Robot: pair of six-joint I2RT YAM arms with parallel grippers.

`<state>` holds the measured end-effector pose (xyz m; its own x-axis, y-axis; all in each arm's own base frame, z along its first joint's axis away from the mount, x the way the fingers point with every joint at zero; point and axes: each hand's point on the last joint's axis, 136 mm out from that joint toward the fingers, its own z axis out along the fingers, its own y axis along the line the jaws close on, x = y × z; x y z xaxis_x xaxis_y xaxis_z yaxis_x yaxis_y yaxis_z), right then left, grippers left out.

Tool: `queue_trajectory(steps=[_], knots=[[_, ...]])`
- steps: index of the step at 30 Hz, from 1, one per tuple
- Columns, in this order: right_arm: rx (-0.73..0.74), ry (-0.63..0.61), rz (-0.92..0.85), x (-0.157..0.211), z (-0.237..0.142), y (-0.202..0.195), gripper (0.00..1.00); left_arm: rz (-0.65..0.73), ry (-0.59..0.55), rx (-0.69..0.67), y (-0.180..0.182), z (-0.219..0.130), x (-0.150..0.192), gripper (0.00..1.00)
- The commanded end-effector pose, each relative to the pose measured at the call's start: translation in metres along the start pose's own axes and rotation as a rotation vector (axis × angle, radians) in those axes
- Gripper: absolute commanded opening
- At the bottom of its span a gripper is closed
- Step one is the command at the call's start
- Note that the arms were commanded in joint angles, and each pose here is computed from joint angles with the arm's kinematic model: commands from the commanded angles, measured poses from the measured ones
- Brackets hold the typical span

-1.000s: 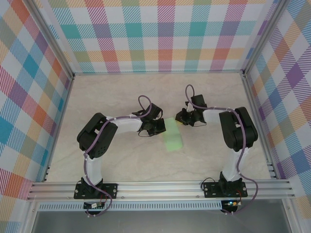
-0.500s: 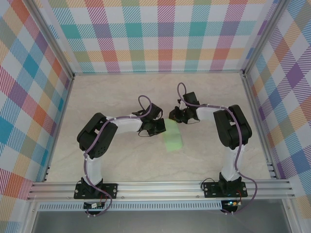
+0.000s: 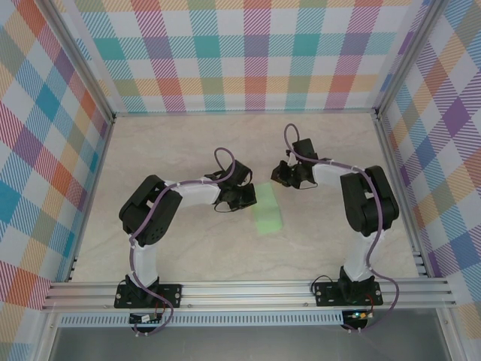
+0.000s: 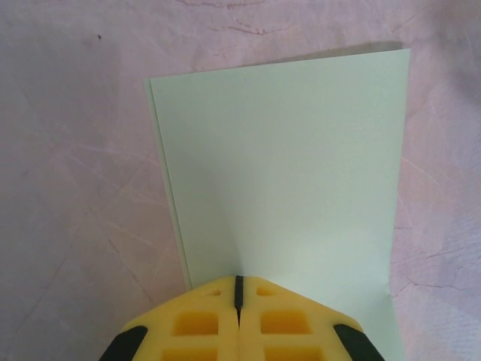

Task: Fold a paper plane with a square sheet of paper (pick it up from the middle)
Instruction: Fold the square sheet of paper in half at the center of the table.

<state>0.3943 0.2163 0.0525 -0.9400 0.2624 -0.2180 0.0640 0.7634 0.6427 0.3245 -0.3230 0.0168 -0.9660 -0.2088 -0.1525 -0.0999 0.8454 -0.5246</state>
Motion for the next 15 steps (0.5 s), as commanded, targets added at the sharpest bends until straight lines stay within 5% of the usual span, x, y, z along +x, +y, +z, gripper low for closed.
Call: queue_trajectory(steps=[1, 8, 15], knots=[[-0.058, 0.065, -0.032, 0.029, -0.020, 0.017, 0.12, -0.033, 0.152, -0.347, 0.098, 0.012, 0.053, 0.00], [-0.094, 0.237, 0.017, 0.100, -0.028, 0.012, 0.12, -0.029, 0.149, -0.344, 0.098, 0.013, 0.053, 0.00], [-0.039, 0.310, 0.056, 0.127, -0.026, -0.009, 0.12, -0.032, 0.144, -0.340, 0.098, 0.014, 0.053, 0.00]])
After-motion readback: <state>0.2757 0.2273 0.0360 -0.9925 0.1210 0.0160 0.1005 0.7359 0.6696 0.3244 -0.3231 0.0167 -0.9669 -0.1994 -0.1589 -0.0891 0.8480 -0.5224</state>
